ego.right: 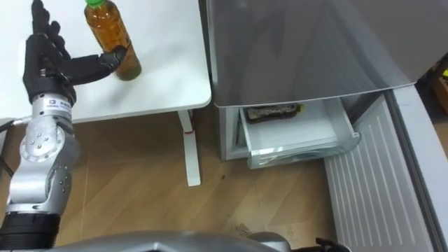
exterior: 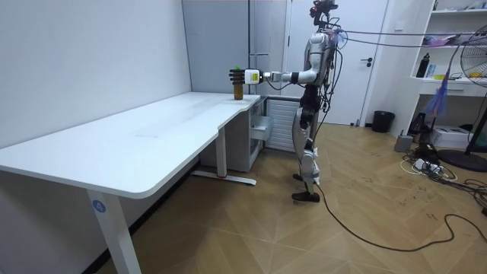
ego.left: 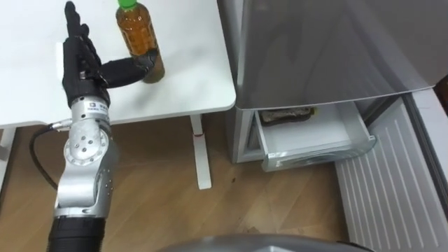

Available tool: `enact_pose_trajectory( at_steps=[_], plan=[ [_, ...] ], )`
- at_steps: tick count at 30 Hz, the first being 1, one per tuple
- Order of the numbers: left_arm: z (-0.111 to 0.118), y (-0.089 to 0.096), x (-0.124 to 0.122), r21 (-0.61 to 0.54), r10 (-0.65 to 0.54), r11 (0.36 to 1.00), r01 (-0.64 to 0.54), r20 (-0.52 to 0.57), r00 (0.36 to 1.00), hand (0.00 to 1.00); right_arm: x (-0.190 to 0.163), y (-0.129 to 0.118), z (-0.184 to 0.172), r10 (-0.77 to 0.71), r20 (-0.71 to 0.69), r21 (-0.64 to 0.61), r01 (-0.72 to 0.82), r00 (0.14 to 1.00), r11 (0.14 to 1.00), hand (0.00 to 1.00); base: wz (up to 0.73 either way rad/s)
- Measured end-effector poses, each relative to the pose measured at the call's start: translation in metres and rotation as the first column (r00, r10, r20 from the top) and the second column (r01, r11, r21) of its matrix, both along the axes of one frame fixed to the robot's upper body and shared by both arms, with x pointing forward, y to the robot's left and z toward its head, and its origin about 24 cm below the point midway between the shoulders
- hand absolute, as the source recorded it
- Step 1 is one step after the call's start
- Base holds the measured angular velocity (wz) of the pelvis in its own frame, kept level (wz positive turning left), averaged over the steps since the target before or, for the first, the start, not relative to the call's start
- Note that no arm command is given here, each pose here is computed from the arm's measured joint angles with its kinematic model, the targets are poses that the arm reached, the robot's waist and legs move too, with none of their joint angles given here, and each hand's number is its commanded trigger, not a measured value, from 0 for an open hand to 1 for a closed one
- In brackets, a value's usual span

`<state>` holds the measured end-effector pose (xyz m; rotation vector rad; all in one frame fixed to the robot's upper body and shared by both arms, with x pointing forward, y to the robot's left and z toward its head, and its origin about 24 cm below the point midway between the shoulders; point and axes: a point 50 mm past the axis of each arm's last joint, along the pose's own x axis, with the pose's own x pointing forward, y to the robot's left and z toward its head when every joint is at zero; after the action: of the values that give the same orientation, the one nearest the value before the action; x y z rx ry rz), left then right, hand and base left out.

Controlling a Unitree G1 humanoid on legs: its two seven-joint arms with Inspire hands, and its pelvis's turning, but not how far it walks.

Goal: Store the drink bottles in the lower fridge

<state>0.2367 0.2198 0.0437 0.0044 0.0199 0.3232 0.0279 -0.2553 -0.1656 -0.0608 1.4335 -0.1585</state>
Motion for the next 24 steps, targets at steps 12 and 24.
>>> enact_pose_trajectory(
  at_steps=[12,24],
  plan=[
    [-0.005,-0.001,0.000,-0.166,-0.007,0.986,0.005,-0.012,1.000,0.00,-0.007,0.000,-0.001,0.020,-0.059,-0.011,-0.021,0.998,1.000,0.00,-0.05],
    [-0.006,0.001,0.011,-0.254,-0.008,0.967,-0.001,-0.032,0.999,0.00,-0.012,-0.001,-0.001,0.163,-0.142,-0.032,-0.169,0.976,0.985,0.00,-0.01]
  ],
)
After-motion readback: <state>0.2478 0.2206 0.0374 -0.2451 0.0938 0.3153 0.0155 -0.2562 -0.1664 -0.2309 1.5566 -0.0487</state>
